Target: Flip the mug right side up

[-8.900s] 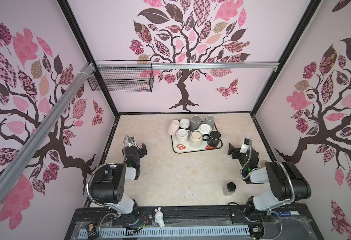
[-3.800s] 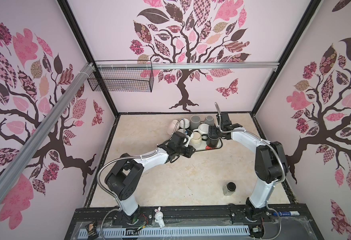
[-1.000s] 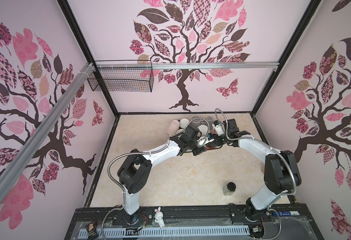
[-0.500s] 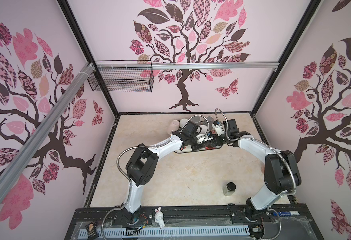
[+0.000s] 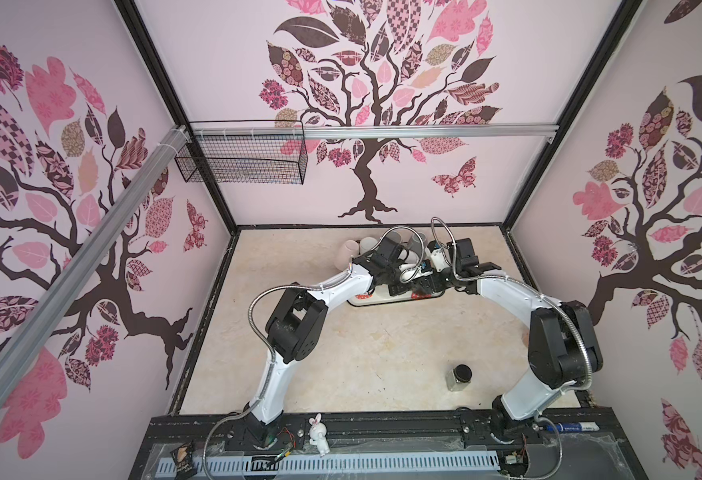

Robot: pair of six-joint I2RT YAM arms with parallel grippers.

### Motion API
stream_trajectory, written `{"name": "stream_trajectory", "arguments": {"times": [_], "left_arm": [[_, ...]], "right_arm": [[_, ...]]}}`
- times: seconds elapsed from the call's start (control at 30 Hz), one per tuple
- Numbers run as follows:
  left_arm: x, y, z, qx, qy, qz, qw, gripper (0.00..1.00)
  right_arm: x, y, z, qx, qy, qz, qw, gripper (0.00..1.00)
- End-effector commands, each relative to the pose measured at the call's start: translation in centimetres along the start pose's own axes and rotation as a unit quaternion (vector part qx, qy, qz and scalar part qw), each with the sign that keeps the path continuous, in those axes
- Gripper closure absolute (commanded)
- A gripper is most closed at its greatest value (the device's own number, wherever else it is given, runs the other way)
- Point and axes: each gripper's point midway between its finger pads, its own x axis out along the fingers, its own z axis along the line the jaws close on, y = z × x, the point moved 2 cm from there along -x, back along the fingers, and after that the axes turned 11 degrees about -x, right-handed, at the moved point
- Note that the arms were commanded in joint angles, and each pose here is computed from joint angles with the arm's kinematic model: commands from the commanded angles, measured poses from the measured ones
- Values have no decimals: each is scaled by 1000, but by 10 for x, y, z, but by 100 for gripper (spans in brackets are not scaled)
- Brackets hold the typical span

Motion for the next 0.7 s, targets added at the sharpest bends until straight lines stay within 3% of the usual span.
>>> {"name": "stream_trajectory", "arguments": {"times": [0.0, 0.33, 0.67], "left_arm": [[13, 4, 6, 2, -24, 7, 1000, 56], [12, 12, 15, -1, -49, 1, 999, 50], [4, 29, -3, 10, -4, -23, 1000, 49]], "right_arm": [[-5, 1, 15, -3, -35, 2, 999, 15], [-8, -1, 15, -2, -35, -2, 999, 15], [-7, -6, 19, 6, -48, -14, 999, 14]]}}
